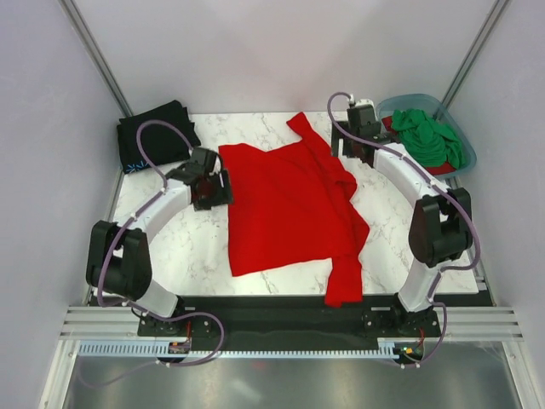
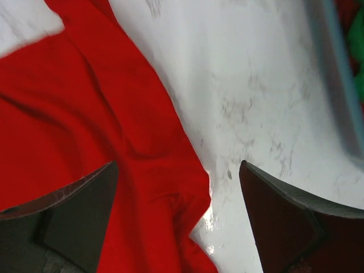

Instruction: Fold and stack the t-shirts

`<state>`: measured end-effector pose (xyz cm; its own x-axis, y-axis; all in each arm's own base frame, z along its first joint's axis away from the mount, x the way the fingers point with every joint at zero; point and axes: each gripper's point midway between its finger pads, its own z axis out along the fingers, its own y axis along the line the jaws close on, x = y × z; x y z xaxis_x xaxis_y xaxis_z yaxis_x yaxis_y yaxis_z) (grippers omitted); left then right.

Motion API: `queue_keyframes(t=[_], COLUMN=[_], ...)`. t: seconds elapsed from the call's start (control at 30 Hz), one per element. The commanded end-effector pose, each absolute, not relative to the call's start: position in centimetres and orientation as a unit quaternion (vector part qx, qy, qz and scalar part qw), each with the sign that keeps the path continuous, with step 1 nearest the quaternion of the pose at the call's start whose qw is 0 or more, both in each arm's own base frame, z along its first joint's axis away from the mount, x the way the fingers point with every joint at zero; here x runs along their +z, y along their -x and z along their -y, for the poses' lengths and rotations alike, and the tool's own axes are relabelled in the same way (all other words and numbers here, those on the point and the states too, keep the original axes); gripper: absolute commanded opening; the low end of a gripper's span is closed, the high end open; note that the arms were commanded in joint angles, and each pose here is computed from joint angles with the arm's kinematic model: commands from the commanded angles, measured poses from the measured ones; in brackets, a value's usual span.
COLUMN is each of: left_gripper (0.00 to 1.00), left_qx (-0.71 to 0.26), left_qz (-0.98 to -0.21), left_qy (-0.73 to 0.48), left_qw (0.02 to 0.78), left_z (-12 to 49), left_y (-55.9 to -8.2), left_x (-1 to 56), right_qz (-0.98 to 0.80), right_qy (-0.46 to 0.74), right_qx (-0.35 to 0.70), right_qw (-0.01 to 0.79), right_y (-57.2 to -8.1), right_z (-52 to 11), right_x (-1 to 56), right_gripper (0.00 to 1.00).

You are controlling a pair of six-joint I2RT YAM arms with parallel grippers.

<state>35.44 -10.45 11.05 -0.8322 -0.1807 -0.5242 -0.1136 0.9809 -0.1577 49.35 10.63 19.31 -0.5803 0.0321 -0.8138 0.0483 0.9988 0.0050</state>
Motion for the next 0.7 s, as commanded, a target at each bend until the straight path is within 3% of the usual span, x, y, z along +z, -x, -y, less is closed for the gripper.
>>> queue_keyframes(t=[0.0,0.4,0.5,0.67], left_gripper=[0.76,0.72,0.67,0.55], left_qx=[-0.168,-0.182,-0.179,-0.182], left_qz=[-0.946,-0.960,-0.962,-0.963], left_qy=[0.118,0.097,0.104,0.106], left_qw=[0.252,0.190,0.179,0.170], left_z=[14.8,19.1,19.0,19.3], left_y=[-32.7,-27.3,-26.9,-26.7], left_x=[8.8,2.7,1.7,1.0], right_qz=[-0.923,-0.935,-0.935,-0.938], right_qy=[-0.049,-0.069,-0.064,-0.063], right_qx=[0.009,0.124,0.166,0.178], right_qw=[0.380,0.326,0.306,0.291], right_y=[-46.7,-46.5,-46.4,-46.3], right_z=[-9.1,-9.5,-11.1,-11.7], right_x=[13.3,7.6,6.3,4.7], right_gripper=[0.94,0.70,0.62,0.61])
